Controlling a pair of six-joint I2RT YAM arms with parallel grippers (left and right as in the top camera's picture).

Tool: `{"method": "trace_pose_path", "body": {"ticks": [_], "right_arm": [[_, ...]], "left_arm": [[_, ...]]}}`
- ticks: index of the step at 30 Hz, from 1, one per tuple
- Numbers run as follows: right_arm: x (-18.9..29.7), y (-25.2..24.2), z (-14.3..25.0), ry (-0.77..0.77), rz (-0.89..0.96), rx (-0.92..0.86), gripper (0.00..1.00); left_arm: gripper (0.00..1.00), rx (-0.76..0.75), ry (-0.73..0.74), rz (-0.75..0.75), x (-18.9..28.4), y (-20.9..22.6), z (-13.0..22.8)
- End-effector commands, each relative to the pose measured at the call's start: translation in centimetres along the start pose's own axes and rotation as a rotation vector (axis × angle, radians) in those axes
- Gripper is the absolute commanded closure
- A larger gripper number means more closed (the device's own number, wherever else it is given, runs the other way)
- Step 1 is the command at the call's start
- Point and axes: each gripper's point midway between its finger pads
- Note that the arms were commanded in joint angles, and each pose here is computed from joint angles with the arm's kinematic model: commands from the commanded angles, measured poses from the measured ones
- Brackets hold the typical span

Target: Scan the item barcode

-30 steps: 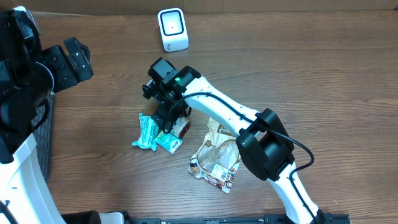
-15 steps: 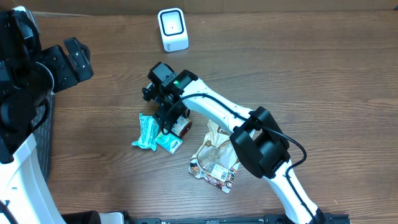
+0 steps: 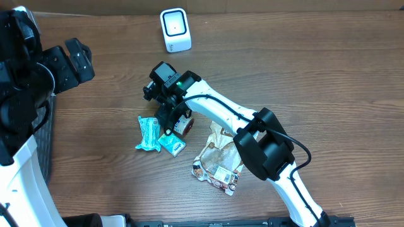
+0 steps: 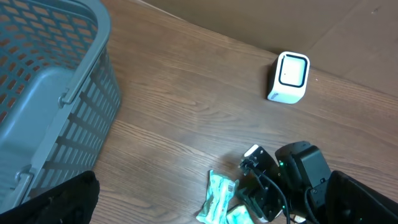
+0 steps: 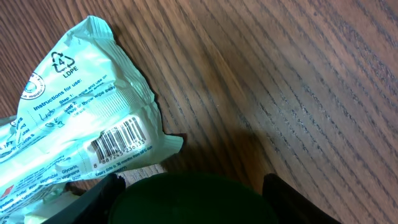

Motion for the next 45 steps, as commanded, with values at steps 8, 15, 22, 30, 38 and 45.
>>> {"method": "trace_pose_path", "body": {"ticks": [8,15,22,30,38,45], "right_arm": [[1.5,-0.1,-1.4,-0.053,-0.01,-0.009,0.79],[3.8,1.9,-4.7,-0.214,-0.129,0.022,0.84],[5.6,2.4,-6.6,-0.381,-0.264,0.104,0.87],[9.2,1.9,-6.8,-0.587,-0.444,0.182,0.87],[12.6,-0.7,-6.2,-0.762,-0.497,0.232,0.87],[12.7,-1.7,-6.0,-0.794,-0.44,0.309,0.9]], "left_arm": [[0.0,0.014,-0.014,-0.006,0.0,0.1,-0.4],[0.01,0.014,-0.014,-0.006,0.0,0.1,-0.4],[0.0,0.014,-0.014,-0.006,0.0,0.1,-0.4],[0.0,0.014,-0.014,-0.006,0.0,0.1,-0.4],[0.01,0.014,-0.014,-0.006,0.0,0.1,-0.4],[0.0,0.014,-0.014,-0.006,0.0,0.1,-0.4]]}}
Point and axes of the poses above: each gripper's point midway between its finger pads, its own x axis back along the fingers, its own y axis along the line the jaws close on, z = x × y, and after that the axes turned 15 degrees about x, right-handed
